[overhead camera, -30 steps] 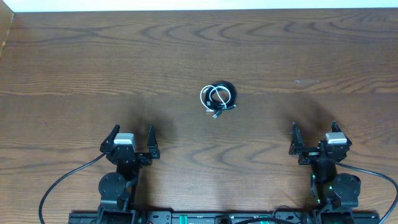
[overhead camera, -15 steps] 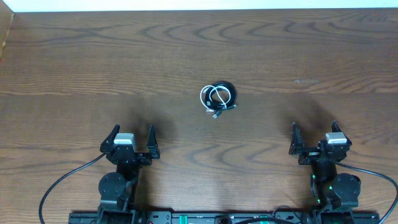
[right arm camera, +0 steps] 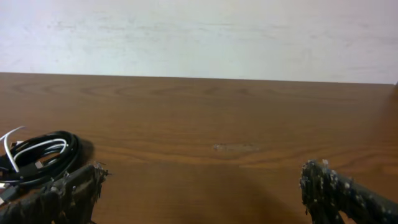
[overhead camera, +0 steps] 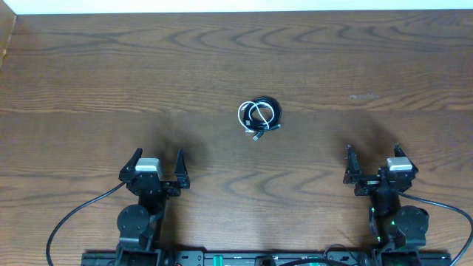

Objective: Untangle cables

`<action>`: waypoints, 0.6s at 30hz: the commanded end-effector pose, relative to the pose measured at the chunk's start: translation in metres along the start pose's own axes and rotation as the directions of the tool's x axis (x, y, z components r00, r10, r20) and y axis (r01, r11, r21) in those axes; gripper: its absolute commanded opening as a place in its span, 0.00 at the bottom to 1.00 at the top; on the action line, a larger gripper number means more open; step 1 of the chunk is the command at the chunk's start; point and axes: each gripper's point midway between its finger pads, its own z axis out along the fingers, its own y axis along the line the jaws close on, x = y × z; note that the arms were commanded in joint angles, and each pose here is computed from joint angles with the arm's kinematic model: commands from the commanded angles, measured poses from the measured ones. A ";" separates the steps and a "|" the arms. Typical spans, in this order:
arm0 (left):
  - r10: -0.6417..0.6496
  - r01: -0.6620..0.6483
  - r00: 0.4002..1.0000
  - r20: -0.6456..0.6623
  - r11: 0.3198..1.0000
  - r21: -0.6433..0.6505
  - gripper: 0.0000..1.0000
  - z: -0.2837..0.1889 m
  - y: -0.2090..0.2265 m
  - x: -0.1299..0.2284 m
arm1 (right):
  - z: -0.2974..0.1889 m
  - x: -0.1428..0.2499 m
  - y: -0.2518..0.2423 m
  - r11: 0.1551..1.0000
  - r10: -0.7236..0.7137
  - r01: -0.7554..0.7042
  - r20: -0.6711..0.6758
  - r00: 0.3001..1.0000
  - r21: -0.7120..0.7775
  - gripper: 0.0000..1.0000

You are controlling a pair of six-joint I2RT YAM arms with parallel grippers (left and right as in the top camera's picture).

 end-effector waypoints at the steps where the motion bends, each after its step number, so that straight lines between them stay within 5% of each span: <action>1: 0.016 -0.017 0.999 -0.045 0.999 -0.030 0.98 0.001 0.006 0.017 | 0.000 0.000 -0.007 0.997 -0.066 0.066 0.001 0.998 0.044 0.99; 5: -0.007 0.007 0.999 -0.044 1.000 -0.005 0.98 0.001 0.001 0.017 | 0.000 -0.004 0.001 1.000 -0.003 0.003 0.018 1.000 -0.005 0.99; 10: -0.223 0.233 0.972 -0.080 0.957 0.175 0.98 -0.002 -0.032 0.014 | -0.004 -0.015 0.033 0.964 0.186 -0.177 0.027 0.982 -0.198 0.99; 14: -0.366 0.404 0.914 -0.173 0.860 0.313 0.98 -0.010 -0.061 0.012 | -0.006 -0.031 0.038 0.956 0.199 -0.174 0.086 0.976 -0.237 0.99; 18: -0.366 0.378 0.923 -0.124 0.789 0.485 0.98 -0.022 -0.085 -0.018 | -0.026 -0.072 0.068 0.903 0.173 -0.058 0.236 0.956 -0.426 0.99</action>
